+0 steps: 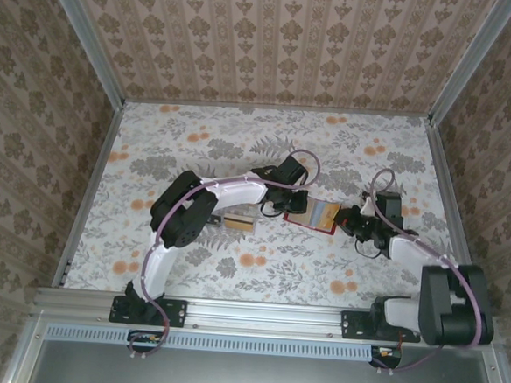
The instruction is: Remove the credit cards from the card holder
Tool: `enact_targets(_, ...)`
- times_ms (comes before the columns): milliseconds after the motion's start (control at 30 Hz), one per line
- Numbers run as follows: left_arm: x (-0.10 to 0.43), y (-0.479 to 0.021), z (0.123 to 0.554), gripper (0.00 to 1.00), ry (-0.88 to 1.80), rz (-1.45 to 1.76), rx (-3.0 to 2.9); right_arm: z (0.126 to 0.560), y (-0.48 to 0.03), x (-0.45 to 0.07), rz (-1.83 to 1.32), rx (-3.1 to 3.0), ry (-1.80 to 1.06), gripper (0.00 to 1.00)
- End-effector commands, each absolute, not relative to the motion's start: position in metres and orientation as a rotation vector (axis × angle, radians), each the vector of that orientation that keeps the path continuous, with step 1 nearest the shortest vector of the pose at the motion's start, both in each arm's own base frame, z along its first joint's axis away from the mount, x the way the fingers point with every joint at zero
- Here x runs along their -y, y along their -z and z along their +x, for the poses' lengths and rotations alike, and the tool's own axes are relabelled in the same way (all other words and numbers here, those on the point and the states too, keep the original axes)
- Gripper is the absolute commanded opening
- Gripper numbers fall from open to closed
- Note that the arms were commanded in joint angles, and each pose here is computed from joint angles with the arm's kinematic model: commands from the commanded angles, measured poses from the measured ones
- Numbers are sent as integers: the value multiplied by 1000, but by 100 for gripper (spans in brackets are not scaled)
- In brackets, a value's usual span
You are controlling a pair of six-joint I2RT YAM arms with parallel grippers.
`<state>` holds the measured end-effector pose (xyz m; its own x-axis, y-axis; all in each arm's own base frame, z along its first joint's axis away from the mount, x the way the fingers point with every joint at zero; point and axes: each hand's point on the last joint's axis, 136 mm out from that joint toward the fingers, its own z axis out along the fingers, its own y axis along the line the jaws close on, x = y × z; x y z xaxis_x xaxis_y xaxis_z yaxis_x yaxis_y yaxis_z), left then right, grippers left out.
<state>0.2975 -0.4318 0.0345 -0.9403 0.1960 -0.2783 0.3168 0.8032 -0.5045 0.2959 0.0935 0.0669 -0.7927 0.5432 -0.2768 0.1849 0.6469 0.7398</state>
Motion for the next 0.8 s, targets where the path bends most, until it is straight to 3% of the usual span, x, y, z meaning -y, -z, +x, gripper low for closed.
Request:
enact_targets(0,425,-53,293,9,833,399,-2765,285,-82,-84,530,-2388,-900,0)
enact_targets(200,414,-130,299,20,825,396,-2575,283,-134,-89,373,-2314,-838,0)
enact_targets(533,282,-224,293,98,587,99,-2320,290,-185,-172,-172,-2371,-665,0)
enact_targets(767,174,-241,265,100,500,-131,-2235,292,-193,-254,-643,-2378,-583,0)
